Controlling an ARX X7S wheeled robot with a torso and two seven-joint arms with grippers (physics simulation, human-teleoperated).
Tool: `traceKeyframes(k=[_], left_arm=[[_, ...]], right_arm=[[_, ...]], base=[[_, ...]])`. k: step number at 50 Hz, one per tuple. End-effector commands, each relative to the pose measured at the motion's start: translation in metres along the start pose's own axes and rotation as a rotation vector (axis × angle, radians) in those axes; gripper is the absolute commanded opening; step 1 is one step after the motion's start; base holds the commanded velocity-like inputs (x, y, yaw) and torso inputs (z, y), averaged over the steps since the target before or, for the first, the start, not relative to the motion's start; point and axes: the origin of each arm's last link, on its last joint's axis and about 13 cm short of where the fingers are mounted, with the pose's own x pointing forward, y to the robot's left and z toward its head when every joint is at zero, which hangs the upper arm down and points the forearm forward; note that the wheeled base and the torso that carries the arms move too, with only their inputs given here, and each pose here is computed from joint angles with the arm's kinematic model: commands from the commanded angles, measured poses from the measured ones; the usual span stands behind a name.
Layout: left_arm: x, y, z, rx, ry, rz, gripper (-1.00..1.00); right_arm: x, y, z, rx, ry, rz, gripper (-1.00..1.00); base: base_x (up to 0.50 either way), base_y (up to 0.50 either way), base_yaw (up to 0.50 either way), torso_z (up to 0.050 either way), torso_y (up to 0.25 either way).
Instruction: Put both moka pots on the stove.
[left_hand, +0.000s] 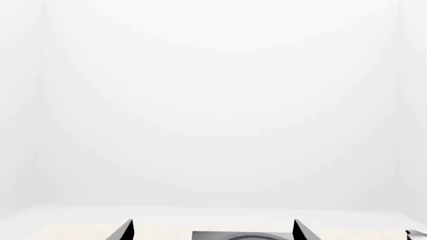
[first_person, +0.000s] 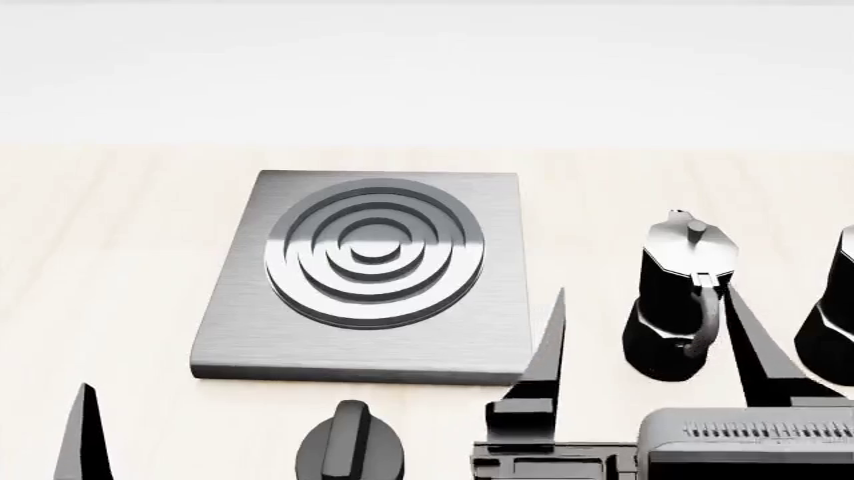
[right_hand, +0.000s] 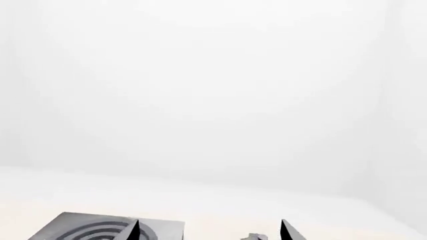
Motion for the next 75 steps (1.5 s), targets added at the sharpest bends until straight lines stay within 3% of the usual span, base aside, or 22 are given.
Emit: traceKeyframes(k=[1,3,6,10,11,13,33,51,75], left_arm=[[0.001,0.001,0.000,0.000,-0.001,0.004,1.00],[0.001,0.001,0.000,0.002,-0.001,0.003,1.00],[0.000,0.001,0.000,0.000,-0.001,0.004,1.00],[0.001,0.001,0.001,0.000,-0.003,0.005,1.00],[0.001,0.001,0.000,0.001,-0.002,0.005,1.00],[0.001,0.001,0.000,0.003,-0.003,0.007,1.00],[0.001,0.000,0.000,0.001,-0.001,0.002,1.00],[0.000,-0.001,0.001,-0.003,-0.001,-0.002,1.00],[0.000,-0.001,0.000,-0.002,0.002,-0.004,1.00]], right_arm=[[0.024,-0.022,0.005,-0.041,0.105,0.008,1.00],[0.027,-0.025,0.005,-0.052,0.113,0.006,1.00],[0.038,-0.032,0.001,0.009,0.177,0.042,1.00],[0.052,-0.040,-0.009,-0.018,0.245,0.045,1.00],[0.055,-0.042,-0.008,0.023,0.263,0.064,1.00],[0.058,-0.044,-0.008,0.009,0.281,0.062,1.00],[0.080,-0.061,-0.022,0.004,0.392,0.053,1.00],[0.103,-0.064,-0.039,0.030,0.478,0.075,1.00],[0.112,-0.081,-0.062,0.052,0.562,0.049,1.00]], base=[[0.00,0.00,0.00,0.000,0.000],[0.00,0.00,0.00,0.000,0.000],[0.00,0.00,0.00,0.000,0.000],[0.00,0.00,0.00,0.000,0.000],[0.00,0.00,0.00,0.000,0.000],[0.00,0.00,0.00,0.000,0.000],[0.00,0.00,0.00,0.000,0.000],[0.00,0.00,0.00,0.000,0.000],[0.00,0.00,0.00,0.000,0.000]])
